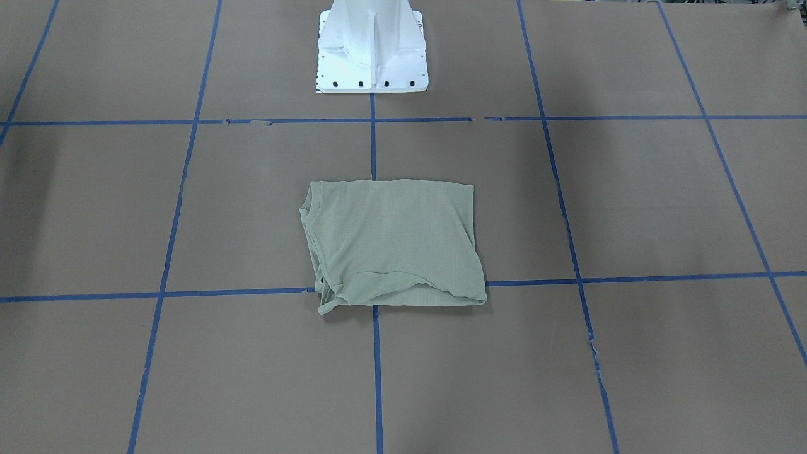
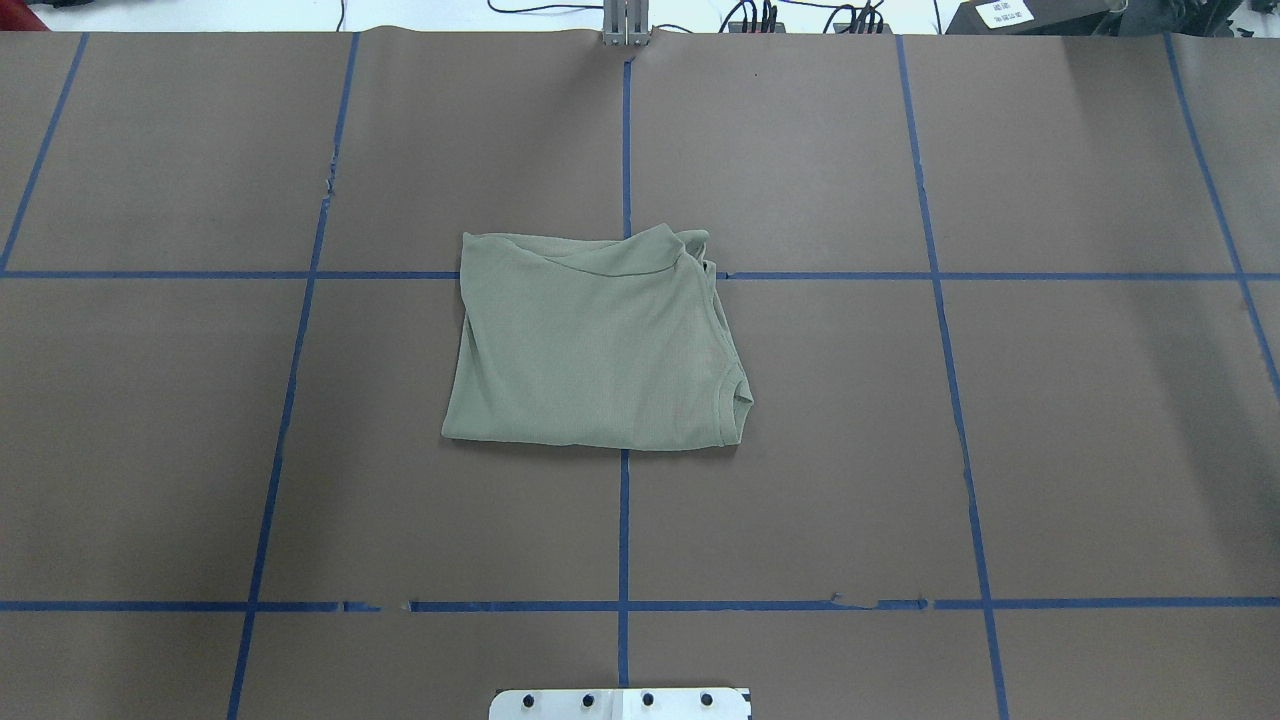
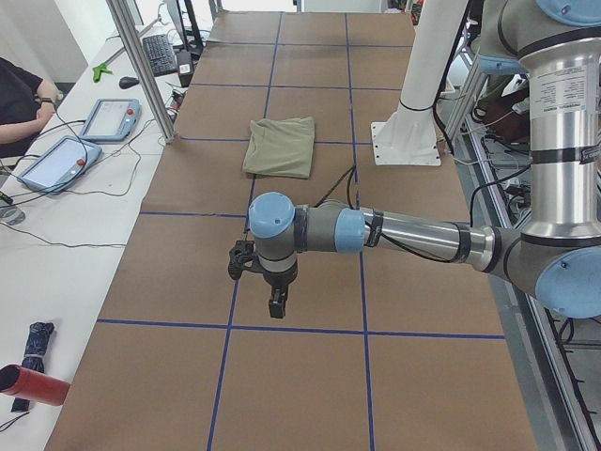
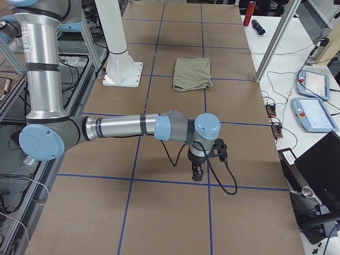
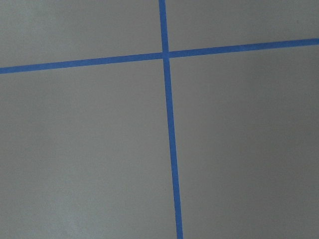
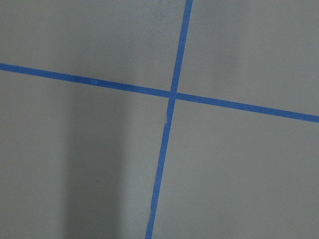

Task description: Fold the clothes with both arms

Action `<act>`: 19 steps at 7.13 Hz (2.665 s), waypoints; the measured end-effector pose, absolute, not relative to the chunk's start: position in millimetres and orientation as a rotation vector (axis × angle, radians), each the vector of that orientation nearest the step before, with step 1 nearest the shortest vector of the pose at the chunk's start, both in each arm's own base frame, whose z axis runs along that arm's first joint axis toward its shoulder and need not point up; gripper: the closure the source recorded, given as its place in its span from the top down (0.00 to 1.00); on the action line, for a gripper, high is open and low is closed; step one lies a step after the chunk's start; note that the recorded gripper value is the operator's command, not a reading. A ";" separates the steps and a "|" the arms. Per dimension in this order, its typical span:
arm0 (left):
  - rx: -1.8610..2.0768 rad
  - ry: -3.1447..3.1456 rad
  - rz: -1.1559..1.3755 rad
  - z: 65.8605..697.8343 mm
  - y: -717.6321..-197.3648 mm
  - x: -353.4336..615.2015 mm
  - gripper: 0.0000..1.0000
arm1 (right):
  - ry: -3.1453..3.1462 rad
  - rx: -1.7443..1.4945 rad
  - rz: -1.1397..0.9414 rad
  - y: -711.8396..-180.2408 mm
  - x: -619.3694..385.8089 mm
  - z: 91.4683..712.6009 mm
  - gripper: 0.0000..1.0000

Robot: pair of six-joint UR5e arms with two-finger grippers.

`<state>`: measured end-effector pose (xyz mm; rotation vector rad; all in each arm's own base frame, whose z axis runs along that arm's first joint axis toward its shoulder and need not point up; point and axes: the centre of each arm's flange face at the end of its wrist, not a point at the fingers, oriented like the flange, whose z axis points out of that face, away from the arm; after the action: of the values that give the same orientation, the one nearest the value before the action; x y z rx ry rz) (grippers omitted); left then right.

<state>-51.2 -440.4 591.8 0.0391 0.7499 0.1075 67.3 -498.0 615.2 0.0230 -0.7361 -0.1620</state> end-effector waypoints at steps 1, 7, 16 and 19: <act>0.047 0.748 0.108 587.7 -443.7 -51.7 1.00 | -0.736 0.026 -0.163 -497.6 67.3 613.9 1.00; 0.063 0.742 0.110 580.7 -447.5 -51.9 1.00 | -0.729 0.046 -0.090 -488.6 67.8 585.9 1.00; 0.050 0.740 0.103 586.3 -444.5 -52.6 1.00 | -0.731 0.052 -0.087 -488.9 67.4 581.6 1.00; 0.051 0.741 0.105 586.1 -444.7 -52.5 1.00 | -0.730 0.052 -0.087 -488.9 67.4 581.6 1.00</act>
<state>-52.5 -444.7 586.1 0.0513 0.7412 0.1052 67.4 -488.9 581.6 0.0517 -0.7305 -0.0871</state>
